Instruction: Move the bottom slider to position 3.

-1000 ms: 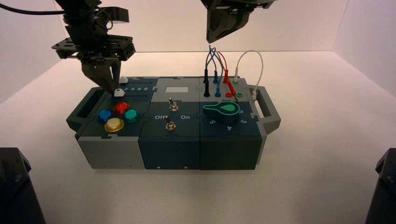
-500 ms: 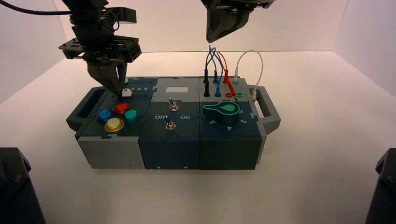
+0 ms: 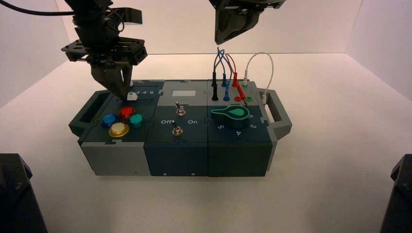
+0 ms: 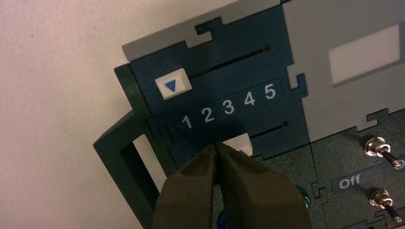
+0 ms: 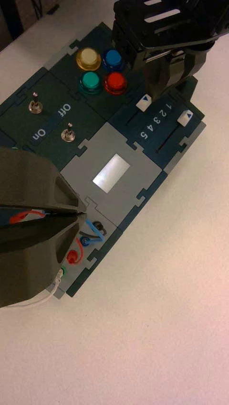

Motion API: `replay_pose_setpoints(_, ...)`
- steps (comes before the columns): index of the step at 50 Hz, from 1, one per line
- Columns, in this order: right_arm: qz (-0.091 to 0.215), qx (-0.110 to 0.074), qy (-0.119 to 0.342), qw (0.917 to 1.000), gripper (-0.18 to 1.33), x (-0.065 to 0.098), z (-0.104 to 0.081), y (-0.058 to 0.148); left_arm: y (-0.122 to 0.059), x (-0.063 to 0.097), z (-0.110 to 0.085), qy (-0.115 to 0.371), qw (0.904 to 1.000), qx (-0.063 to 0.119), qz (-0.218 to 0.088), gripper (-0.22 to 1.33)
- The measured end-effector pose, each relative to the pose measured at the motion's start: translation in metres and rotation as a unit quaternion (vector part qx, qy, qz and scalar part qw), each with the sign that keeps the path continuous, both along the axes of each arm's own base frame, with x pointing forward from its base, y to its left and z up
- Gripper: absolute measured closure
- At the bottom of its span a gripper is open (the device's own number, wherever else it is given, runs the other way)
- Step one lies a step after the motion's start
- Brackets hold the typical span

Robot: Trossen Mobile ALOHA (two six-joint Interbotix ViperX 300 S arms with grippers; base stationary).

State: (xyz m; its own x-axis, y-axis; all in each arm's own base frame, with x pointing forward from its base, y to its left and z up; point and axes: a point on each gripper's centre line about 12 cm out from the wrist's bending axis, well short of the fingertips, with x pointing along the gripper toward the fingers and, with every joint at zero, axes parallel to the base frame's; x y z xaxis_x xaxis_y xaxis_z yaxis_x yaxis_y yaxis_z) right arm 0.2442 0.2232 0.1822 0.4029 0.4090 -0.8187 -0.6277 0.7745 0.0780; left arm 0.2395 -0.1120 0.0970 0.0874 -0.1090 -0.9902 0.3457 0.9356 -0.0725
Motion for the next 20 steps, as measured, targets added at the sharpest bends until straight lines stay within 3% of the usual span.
replay_pose_setpoints(20,-0.004,0.001,-0.007,1.0000,1.28,0.003,0.004,-0.004,0.031,0.008,0.040,-0.091,0.9942,-0.027,0.051,1.27)
